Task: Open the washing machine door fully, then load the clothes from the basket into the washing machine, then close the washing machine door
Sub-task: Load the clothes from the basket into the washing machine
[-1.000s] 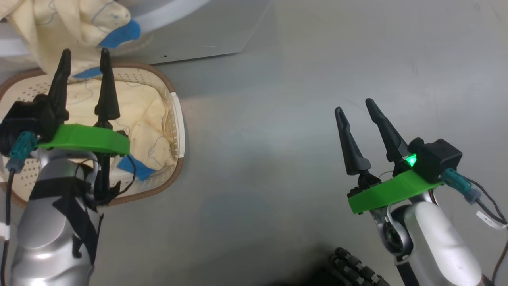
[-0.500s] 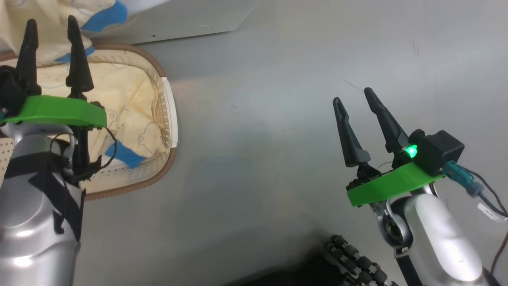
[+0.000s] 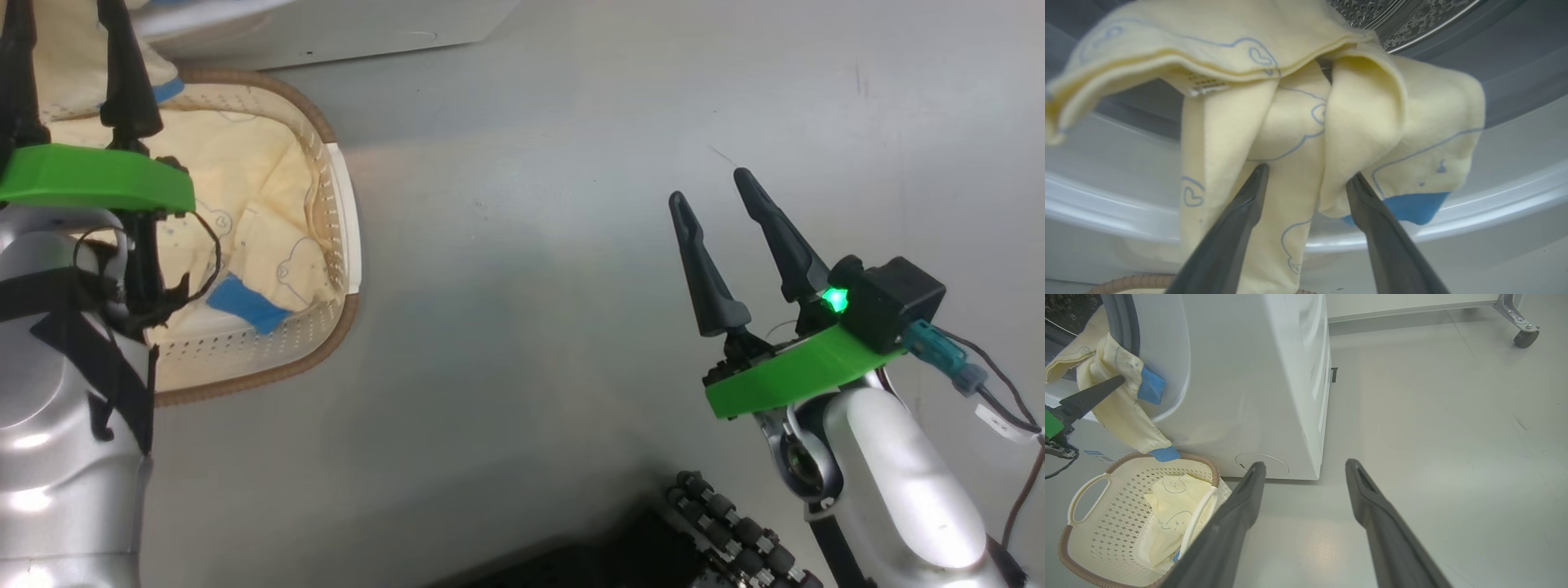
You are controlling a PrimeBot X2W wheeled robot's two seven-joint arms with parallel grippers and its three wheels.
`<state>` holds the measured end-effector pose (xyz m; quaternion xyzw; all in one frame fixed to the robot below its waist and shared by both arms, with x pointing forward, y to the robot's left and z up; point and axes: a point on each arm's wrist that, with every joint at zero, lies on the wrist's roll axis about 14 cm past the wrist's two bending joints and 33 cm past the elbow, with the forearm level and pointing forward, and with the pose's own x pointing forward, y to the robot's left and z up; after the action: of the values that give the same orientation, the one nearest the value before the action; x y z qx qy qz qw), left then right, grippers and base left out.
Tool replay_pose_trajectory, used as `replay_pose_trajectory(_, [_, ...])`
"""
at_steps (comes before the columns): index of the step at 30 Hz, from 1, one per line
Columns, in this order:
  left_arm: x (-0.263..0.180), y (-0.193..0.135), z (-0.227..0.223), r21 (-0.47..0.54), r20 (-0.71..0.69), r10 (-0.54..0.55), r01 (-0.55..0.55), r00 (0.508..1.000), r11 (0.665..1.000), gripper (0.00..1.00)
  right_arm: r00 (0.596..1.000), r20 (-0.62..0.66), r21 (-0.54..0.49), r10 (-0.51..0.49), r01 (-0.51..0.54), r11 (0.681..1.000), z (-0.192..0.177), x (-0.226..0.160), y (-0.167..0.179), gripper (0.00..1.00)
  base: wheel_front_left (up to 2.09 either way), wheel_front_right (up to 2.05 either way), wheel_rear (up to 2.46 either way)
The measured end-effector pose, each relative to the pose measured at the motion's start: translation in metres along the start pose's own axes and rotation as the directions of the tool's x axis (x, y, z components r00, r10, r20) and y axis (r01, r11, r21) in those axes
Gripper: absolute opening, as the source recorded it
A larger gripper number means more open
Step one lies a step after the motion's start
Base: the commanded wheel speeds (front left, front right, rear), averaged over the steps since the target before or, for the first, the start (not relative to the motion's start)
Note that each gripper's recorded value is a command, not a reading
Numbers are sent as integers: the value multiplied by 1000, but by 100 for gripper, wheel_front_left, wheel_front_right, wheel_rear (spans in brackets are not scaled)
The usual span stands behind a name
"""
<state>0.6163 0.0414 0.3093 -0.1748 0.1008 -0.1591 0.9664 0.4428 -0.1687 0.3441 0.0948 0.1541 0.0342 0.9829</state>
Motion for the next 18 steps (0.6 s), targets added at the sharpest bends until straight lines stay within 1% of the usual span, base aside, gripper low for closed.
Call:
replay_pose_trajectory(4, [3, 2, -5, -3, -8, 6, -6, 1000, 1000, 100, 1000, -6, -2, -2, 2, 1000, -2, 0, -1, 100, 0, 0, 0])
replay_pose_trajectory(11, [5, 7, -13, 37, -31, 13, -12, 999, 999, 100, 1000, -5, -1, 1, -1, 1000, -3, 3, -1, 100, 0, 0, 0])
replay_pose_trajectory(12, [5, 8, -13, 42, -31, 14, -13, 999, 999, 99, 1000, -5, -1, 2, -2, 1000, -3, 3, -1, 100, 0, 0, 0])
replay_pose_trajectory(13, [5, 9, -13, 45, -31, 15, -14, 999, 999, 89, 1000, -6, 0, 3, -3, 1000, -3, 3, 0, 100, 0, 0, 0])
replay_pose_trajectory(14, [5, 10, -13, 48, -31, 18, -17, 999, 999, 89, 1000, -6, 0, 4, -4, 1000, -3, 3, 0, 100, 0, 0, 0])
replay_pose_trajectory(15, [4, 11, -12, 54, -30, 20, -19, 999, 998, 80, 1000, -7, 0, 4, -4, 1000, -3, 4, 0, 100, 0, 0, 0])
replay_pose_trajectory(16, [4, 12, -12, 58, -29, 24, -22, 999, 998, 58, 1000, -7, 1, 5, -5, 1000, -4, 4, 1, 100, 0, 0, 0])
replay_pose_trajectory(17, [4, 14, -11, 61, -26, 28, -26, 999, 998, 42, 1000, -7, 2, 7, -7, 1000, -4, 4, 1, 100, 0, 0, 0])
replay_pose_trajectory(18, [4, 15, -9, 66, -24, 30, -28, 999, 997, 38, 1000, -6, 2, 8, -8, 1000, -4, 4, 1, 100, 0, 0, 0])
